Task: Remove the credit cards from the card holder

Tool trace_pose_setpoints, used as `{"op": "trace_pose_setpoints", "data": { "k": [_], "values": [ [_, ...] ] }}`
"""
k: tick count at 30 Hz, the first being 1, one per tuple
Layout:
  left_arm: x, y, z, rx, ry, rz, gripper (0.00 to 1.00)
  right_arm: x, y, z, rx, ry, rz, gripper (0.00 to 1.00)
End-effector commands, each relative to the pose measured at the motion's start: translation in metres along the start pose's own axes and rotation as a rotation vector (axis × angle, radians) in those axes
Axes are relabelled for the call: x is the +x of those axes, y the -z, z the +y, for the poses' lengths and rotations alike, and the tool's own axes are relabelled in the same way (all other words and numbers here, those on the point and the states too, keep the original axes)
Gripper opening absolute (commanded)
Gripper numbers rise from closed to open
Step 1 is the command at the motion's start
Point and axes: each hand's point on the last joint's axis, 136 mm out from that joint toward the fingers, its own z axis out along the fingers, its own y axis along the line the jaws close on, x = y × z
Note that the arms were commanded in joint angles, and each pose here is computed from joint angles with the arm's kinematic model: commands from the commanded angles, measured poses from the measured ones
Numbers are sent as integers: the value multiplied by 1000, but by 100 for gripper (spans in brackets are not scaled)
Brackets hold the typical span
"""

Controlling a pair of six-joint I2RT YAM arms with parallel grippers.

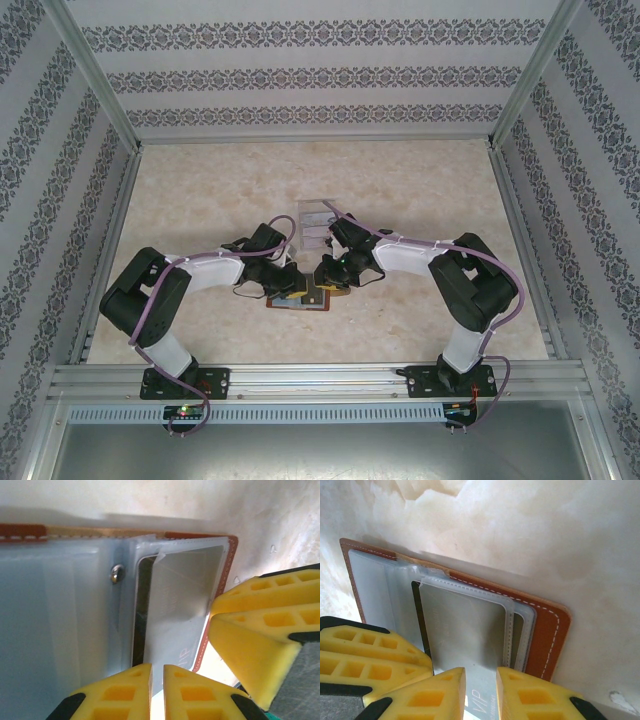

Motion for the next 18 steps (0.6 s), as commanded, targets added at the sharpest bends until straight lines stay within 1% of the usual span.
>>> {"op": "trace_pose_setpoints", "data": {
  "k": [1, 8, 13, 18],
  "values": [
    [10, 1, 2, -13, 4, 19, 14, -2, 6, 2, -6, -4, -14, 25],
    [13, 0, 8, -42, 3, 25, 13, -2, 6, 12, -36, 6, -18, 25],
    [12, 2, 8, -54, -5, 22, 13, -1, 3, 22, -79, 21, -7, 28],
    [12, 2, 11, -76, -13, 23, 13, 4, -8, 9, -35, 0, 24, 28]
  ]
}}
